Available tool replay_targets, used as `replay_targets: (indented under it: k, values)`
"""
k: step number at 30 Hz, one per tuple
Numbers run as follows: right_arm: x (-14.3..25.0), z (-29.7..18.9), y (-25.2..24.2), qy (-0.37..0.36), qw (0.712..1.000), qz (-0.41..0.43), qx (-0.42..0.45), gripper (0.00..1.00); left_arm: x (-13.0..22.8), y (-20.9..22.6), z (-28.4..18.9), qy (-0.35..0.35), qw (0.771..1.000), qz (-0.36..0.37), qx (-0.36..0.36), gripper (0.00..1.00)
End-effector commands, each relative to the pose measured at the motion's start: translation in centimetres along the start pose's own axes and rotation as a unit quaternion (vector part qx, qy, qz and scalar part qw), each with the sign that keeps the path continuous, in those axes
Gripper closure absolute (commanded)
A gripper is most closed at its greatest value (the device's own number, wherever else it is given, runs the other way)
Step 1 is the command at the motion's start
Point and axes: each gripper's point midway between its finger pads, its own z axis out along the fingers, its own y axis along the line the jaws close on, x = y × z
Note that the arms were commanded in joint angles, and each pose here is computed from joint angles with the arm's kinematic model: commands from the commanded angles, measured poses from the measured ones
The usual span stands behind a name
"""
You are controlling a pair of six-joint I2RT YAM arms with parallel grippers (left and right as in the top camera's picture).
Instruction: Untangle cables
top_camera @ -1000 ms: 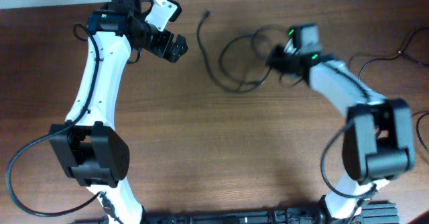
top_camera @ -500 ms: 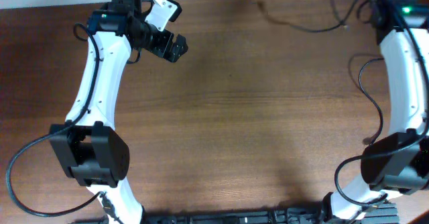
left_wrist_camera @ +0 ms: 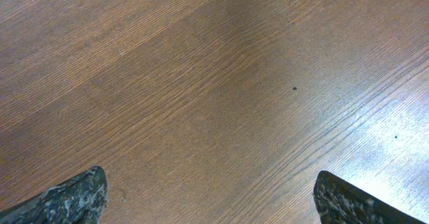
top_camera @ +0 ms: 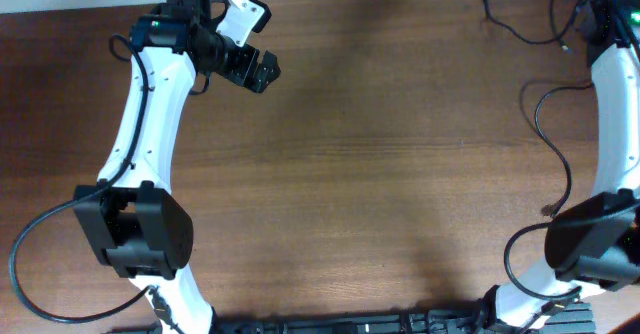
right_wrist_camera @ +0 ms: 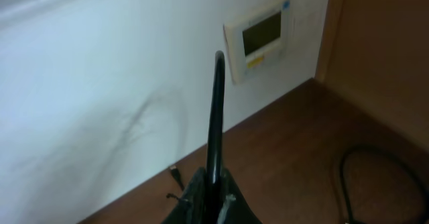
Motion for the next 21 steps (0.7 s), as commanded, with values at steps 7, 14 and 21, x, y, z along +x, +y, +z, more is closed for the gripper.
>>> replay_targets:
  k: [7,14,21]
  values:
    - [8.9,7.3,-1.5,0.095,0.994,-0.047,0.030,0.96,-0.6,-0.1,-1.5,-0.015,1.000,-0.003,-0.006,0.01]
    - [14.5,10.3,-2.6,0.152,0.986,-0.057,0.045,0.96,-0.6,-0.1,-1.5,-0.015,1.000,-0.003,-0.006,0.01]
    - [15.3,11.0,-5.1,0.166,0.983,-0.048,0.066,0.96,-0.6,-0.1,-1.5,-0.015,1.000,-0.003,-0.006,0.01]
